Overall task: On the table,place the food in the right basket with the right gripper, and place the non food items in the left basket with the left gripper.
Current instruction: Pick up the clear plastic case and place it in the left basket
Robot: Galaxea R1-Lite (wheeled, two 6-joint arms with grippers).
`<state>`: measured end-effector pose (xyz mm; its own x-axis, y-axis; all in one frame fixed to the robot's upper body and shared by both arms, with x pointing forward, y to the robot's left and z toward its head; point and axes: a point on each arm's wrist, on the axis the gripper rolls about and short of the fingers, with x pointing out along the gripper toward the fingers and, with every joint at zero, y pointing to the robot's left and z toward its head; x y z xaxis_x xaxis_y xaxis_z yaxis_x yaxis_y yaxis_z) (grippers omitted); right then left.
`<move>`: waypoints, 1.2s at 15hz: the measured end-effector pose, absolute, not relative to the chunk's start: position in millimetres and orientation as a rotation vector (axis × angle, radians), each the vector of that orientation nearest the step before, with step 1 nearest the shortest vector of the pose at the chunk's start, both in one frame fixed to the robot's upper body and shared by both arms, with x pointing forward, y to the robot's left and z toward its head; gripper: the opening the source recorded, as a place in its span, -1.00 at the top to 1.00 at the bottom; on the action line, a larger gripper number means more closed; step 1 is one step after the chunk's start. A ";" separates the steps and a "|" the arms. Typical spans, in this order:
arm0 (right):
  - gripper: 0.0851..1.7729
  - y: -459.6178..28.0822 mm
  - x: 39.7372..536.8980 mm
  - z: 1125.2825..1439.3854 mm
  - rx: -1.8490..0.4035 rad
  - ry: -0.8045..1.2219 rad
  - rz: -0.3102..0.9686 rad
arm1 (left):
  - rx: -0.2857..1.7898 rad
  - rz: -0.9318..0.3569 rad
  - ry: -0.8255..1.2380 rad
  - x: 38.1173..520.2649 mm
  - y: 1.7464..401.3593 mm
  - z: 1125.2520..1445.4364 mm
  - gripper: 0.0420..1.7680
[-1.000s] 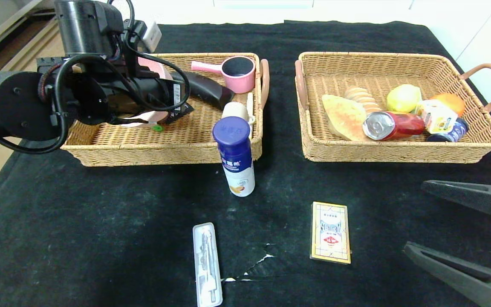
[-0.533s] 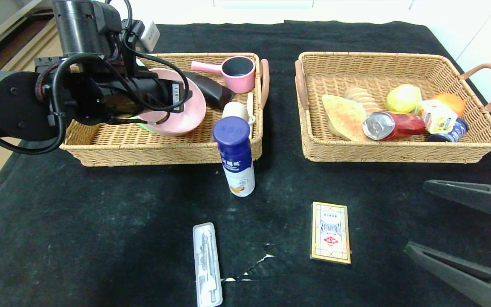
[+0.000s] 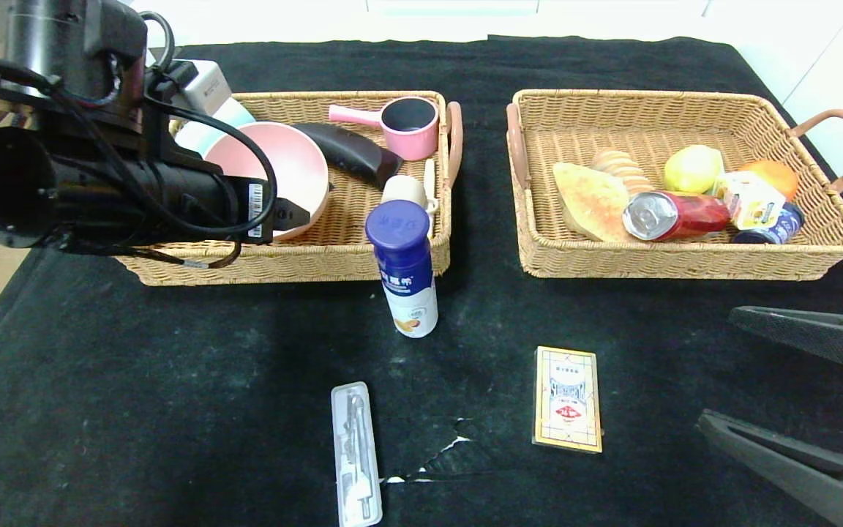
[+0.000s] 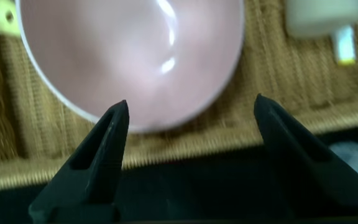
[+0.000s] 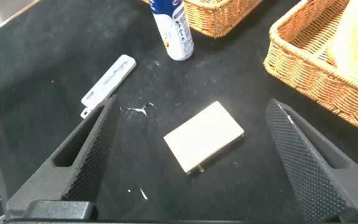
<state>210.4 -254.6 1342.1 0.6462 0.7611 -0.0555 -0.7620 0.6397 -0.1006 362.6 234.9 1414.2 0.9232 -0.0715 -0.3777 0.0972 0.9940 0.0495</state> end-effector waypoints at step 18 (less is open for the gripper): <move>-0.93 -253.5 211.9 1339.3 -0.122 0.024 0.870 | -0.180 -0.106 0.919 236.9 195.0 1370.6 -0.91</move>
<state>211.9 -253.5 1339.3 0.6447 0.7612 -0.0703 -0.7639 0.6381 -0.0969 236.9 195.0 1370.6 0.6027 -0.1673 -0.7802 0.0139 0.9798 -0.1994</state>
